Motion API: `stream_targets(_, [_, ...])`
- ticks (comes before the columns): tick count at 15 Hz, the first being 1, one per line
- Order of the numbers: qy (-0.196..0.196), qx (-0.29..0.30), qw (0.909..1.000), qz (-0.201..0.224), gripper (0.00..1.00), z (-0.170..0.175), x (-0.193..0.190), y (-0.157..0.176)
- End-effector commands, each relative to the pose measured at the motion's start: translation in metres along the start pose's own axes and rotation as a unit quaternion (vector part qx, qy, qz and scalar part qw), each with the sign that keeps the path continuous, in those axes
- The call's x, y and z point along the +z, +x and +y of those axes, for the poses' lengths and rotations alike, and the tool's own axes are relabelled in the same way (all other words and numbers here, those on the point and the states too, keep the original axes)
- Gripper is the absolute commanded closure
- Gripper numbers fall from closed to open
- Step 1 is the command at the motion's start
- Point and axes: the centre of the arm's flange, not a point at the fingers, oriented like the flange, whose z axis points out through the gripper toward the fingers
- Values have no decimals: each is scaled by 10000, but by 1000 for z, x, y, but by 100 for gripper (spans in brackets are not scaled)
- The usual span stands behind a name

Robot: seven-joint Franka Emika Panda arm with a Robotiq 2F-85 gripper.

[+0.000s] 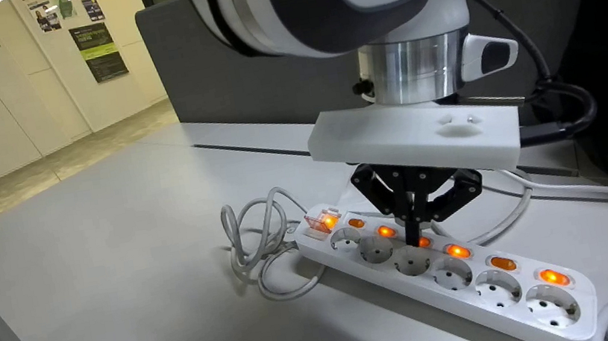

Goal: Turn off the middle switch

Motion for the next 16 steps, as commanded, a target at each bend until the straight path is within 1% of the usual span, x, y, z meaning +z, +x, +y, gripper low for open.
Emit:
stream_targets(1, [-1, -2, 9999, -110, 100, 5, 4, 11])
stream_targets(7, [-152, 18, 9995, -260, 100, 3, 18, 18])
stream_targets(12, [-419, 129, 9980, -452, 100, -6, 33, 22])
stream_targets(14, [-295, 99, 9979, -562, 100, -11, 31, 21])
stream_targets(16, [25, 52, 9977, -676, 100, -10, 21, 16])
